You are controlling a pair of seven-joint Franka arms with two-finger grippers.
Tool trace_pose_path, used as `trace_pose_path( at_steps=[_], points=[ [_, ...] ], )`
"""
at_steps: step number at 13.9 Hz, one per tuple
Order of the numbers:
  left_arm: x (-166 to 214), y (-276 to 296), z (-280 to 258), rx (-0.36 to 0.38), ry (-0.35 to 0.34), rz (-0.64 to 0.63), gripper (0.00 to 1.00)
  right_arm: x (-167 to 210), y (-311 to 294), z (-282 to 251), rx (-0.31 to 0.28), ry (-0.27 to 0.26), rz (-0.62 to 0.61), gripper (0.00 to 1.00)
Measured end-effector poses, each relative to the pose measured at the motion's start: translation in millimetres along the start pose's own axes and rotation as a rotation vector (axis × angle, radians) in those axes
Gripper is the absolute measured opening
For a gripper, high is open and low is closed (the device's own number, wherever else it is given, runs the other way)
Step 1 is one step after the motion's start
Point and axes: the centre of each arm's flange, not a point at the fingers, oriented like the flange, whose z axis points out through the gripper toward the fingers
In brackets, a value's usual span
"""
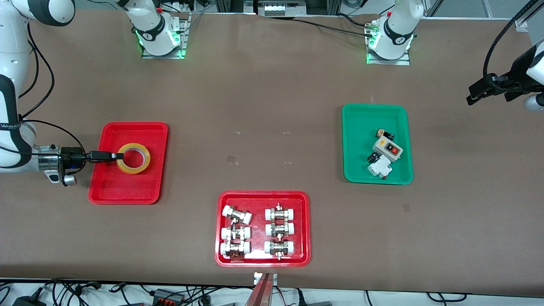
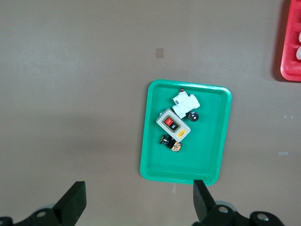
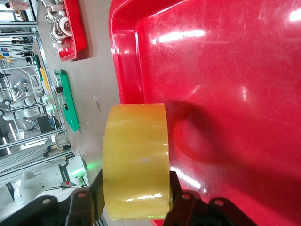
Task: Left arm passes tape to right arm into tray
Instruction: 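Lower the tape into the empty red tray with the right gripper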
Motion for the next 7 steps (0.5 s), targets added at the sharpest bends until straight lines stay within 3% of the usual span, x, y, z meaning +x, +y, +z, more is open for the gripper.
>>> trace_pose_path(
  at_steps=[7],
  points=[
    [3,-7,-18,-0.003,0.055,0.021,1.0,-5,14,-5,0.019,0.022,-0.017,0.55]
  ],
)
